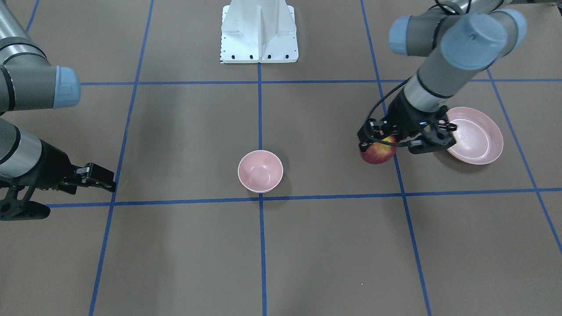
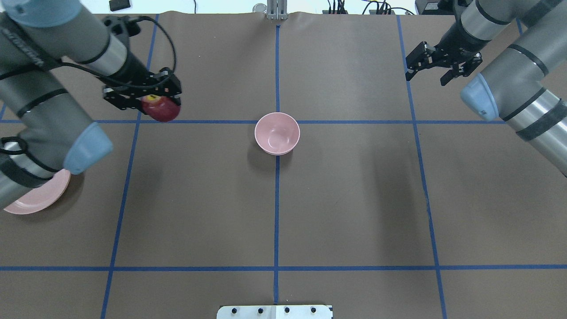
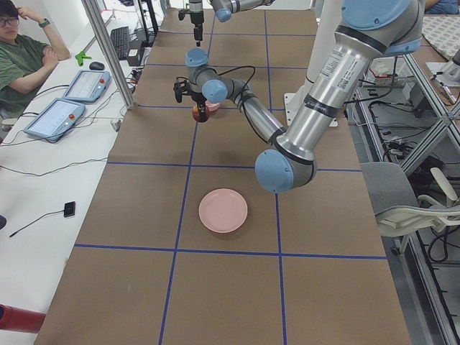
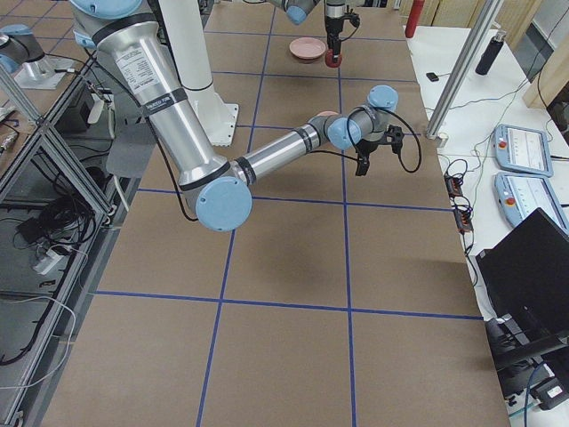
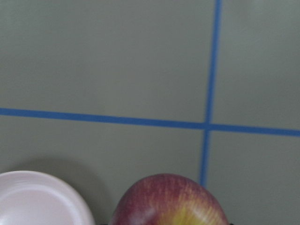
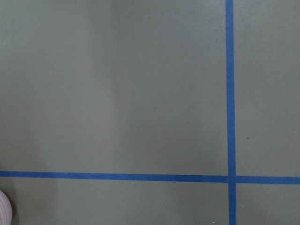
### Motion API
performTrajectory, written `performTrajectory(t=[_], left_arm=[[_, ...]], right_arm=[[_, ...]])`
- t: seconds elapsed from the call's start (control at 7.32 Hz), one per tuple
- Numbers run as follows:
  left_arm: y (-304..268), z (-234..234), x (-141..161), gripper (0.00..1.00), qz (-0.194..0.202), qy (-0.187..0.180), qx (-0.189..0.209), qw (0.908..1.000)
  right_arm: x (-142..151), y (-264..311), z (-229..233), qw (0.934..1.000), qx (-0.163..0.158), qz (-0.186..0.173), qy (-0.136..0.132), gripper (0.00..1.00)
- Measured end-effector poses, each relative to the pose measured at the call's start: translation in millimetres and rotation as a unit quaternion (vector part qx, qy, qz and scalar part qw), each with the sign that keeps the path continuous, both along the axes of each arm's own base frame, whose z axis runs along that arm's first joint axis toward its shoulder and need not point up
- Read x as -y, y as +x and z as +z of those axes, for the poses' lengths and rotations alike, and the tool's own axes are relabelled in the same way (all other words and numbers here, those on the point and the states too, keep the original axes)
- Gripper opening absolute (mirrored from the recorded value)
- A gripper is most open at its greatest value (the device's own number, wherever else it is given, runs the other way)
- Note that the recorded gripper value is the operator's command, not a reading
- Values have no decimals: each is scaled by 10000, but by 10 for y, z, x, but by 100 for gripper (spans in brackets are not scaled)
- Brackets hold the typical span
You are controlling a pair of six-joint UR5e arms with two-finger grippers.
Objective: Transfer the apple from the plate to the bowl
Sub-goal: 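Lift the red apple with the left gripper and carry it toward the pink bowl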
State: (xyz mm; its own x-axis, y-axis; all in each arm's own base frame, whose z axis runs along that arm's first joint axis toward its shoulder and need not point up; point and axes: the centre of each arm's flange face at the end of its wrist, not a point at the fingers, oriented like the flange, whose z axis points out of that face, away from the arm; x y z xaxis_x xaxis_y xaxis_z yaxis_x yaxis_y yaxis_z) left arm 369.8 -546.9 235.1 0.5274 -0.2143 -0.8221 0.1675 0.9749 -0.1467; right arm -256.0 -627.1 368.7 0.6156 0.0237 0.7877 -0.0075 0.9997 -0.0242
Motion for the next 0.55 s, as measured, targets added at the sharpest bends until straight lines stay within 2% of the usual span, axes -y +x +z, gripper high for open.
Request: performTrajectory(t=[0.27, 0.55], left_arm=[[628, -514, 85, 0, 21, -208, -99, 9997], [1174, -830, 193, 0, -75, -238, -59, 9997]], right_arm=[[42, 338, 142, 9981, -530, -284, 124, 100], [30, 721, 367, 9944, -804, -619, 292, 100]])
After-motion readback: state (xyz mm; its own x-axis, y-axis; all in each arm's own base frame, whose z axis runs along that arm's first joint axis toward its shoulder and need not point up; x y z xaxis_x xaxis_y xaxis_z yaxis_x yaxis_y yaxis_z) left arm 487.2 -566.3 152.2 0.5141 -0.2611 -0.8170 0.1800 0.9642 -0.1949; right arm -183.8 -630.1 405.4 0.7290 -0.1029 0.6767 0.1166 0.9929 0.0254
